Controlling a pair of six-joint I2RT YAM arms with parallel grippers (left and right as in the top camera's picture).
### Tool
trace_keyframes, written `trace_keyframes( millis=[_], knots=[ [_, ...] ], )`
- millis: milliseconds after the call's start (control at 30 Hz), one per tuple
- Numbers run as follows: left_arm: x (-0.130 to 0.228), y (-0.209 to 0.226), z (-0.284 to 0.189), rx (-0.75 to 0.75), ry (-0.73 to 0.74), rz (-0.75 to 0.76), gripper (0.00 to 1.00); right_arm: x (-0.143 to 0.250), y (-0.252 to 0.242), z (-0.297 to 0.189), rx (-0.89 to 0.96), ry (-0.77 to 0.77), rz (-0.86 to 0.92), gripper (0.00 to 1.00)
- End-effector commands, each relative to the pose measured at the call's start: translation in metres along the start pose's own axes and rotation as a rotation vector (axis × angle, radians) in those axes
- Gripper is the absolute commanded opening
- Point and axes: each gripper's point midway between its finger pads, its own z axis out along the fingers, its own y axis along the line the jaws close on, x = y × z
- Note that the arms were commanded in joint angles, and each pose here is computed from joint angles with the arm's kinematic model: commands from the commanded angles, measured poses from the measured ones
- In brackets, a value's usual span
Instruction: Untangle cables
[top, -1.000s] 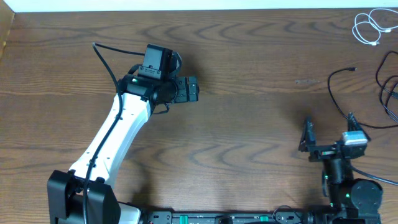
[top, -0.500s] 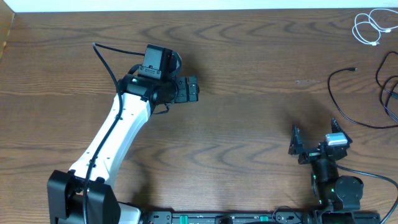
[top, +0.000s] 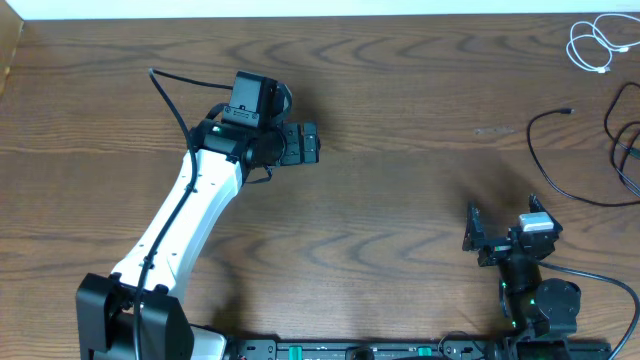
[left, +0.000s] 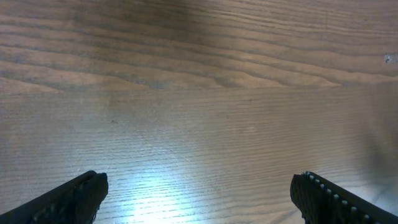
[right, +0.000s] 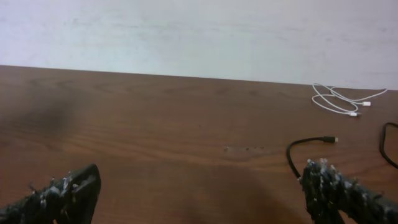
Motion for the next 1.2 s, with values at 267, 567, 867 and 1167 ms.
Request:
trace_keyframes(
  millis=[267, 567, 867, 1167],
  knots=[
    [-0.001, 0.011, -0.001, -0.064, 0.000, 0.012, 0.99, 0.001, 0.000, 0.000, 0.000, 0.004, -0.008, 0.99],
    [0.013, 0.050, -0.008, -0.280, 0.036, 0.005, 0.99, 0.001, 0.000, 0.000, 0.000, 0.004, -0.008, 0.99],
    [-0.007, 0.049, -0.067, -0.318, -0.163, 0.021, 0.99, 0.001, 0.000, 0.000, 0.000, 0.004, -0.008, 0.99],
    [-0.002, 0.056, -0.159, -0.235, -0.553, -0.024, 0.99, 0.001, 0.000, 0.000, 0.001, 0.004, -0.008, 0.99]
  ],
)
